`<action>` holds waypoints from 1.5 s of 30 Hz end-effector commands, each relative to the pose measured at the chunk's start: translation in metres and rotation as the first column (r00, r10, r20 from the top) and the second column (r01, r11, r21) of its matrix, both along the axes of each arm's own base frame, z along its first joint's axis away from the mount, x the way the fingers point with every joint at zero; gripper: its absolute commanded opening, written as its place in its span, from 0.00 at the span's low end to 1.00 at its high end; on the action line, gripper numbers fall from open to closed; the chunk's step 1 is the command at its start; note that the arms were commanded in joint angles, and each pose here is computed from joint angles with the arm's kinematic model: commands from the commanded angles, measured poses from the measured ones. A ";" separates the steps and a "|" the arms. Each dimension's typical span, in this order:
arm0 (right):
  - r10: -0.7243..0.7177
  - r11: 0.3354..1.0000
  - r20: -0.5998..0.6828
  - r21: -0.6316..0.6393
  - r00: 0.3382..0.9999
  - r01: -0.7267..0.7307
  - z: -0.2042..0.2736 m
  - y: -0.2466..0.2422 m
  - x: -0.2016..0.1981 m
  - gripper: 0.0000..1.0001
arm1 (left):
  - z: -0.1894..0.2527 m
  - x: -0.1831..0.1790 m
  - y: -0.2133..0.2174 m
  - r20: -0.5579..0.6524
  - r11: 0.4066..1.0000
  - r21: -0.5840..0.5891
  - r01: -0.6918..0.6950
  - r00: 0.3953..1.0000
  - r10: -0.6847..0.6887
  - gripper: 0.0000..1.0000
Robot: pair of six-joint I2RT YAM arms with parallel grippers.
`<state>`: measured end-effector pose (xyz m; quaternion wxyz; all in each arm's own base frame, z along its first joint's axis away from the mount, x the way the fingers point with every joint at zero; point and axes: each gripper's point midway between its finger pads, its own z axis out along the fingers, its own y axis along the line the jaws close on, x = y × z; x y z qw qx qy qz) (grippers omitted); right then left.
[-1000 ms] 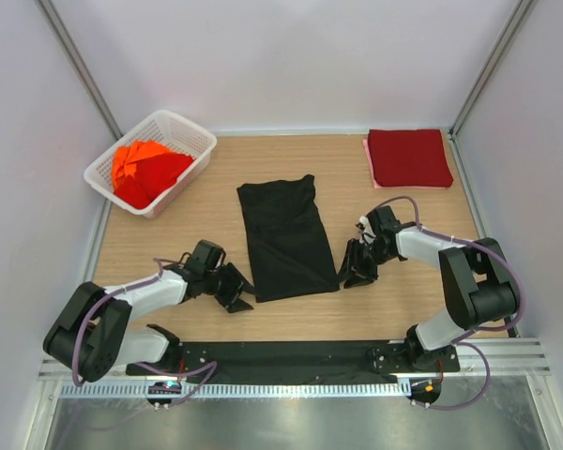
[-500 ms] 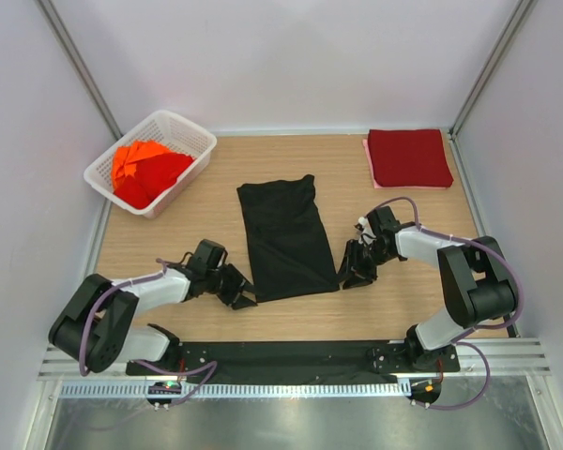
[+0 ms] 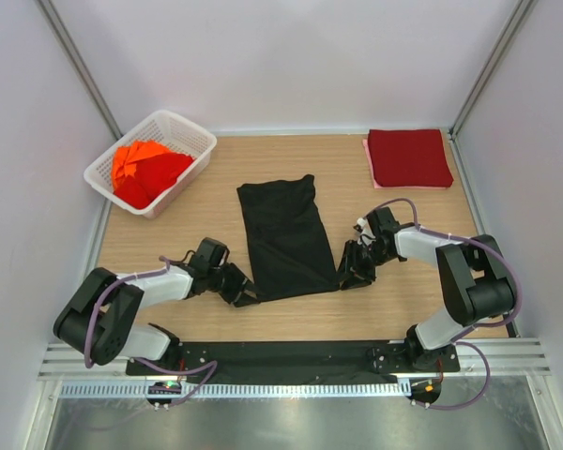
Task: Fold and stack the t-shirts
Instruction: Fold the tshirt
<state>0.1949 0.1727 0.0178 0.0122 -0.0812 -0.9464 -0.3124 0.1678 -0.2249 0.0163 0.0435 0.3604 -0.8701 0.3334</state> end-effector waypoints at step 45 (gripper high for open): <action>-0.070 0.992 0.041 0.104 0.997 0.066 0.046 0.031 -0.062 0.01 | 0.060 -0.049 0.038 0.198 0.959 0.219 0.179 0.955 -0.223 0.00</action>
